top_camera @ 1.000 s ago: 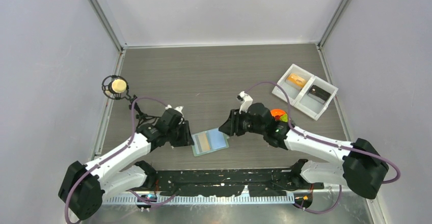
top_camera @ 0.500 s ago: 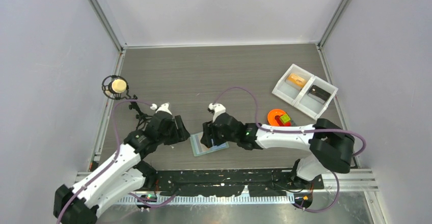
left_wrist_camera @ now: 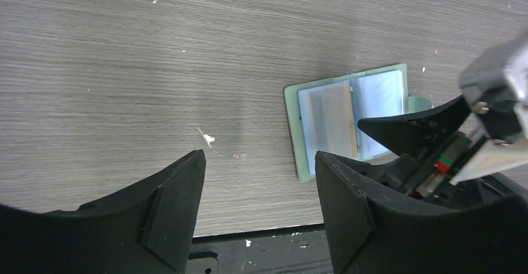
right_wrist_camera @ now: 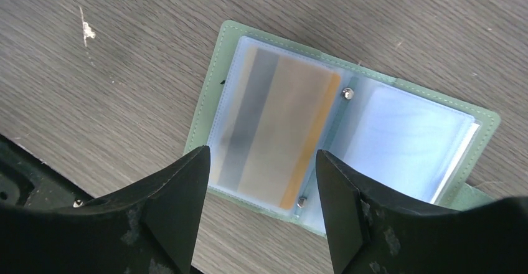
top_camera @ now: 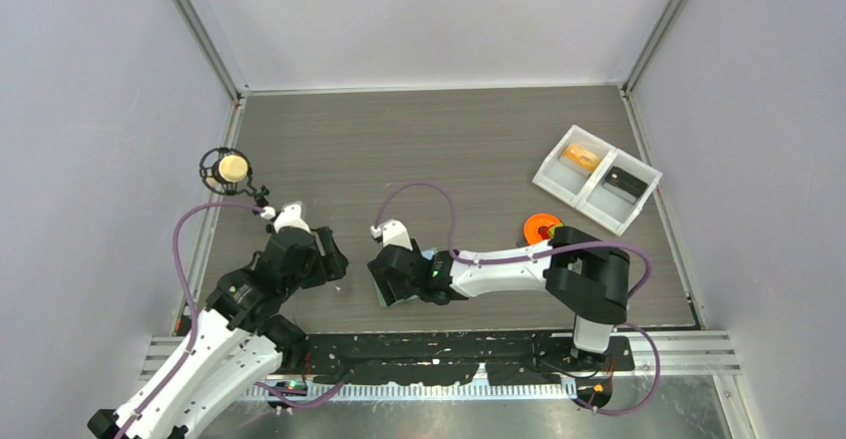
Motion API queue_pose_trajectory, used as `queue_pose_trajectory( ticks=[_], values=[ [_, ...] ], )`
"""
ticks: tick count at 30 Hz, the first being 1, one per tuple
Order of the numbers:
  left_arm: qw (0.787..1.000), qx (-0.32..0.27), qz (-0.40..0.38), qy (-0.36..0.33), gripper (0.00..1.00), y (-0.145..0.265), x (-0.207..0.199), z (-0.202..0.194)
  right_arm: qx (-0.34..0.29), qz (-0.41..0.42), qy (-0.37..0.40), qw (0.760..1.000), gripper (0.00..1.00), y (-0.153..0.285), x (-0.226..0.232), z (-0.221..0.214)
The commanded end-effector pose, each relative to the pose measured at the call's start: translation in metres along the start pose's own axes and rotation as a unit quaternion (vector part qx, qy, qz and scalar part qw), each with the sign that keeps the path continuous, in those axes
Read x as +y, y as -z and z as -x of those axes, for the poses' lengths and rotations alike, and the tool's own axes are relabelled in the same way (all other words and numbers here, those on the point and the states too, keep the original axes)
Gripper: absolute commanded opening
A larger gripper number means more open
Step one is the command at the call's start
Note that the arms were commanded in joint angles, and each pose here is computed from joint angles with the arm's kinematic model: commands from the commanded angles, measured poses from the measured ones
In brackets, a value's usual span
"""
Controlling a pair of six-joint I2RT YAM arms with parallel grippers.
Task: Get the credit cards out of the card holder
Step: Remove the credit card from the card holder.
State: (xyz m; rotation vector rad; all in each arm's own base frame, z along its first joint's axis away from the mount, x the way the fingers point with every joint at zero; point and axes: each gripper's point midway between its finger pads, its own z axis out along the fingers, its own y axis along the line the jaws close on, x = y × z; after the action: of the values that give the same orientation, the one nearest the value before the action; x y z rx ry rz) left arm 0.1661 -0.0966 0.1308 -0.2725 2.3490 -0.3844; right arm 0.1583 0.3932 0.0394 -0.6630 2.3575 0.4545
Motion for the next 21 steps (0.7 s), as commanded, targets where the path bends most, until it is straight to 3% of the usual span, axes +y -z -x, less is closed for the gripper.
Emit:
queue_pose_trajectory(
  ticks=[1,21],
  values=[
    [0.999,-0.046,0.013,0.009,0.68,0.016,0.01,0.017,-0.019,-0.022,0.01,1.0,0.7,-0.003,0.01,0.016],
    [0.999,-0.041,0.005,0.017,0.69,0.015,0.011,0.01,0.004,-0.079,0.042,0.996,0.73,-0.015,0.01,-0.002]
  ],
)
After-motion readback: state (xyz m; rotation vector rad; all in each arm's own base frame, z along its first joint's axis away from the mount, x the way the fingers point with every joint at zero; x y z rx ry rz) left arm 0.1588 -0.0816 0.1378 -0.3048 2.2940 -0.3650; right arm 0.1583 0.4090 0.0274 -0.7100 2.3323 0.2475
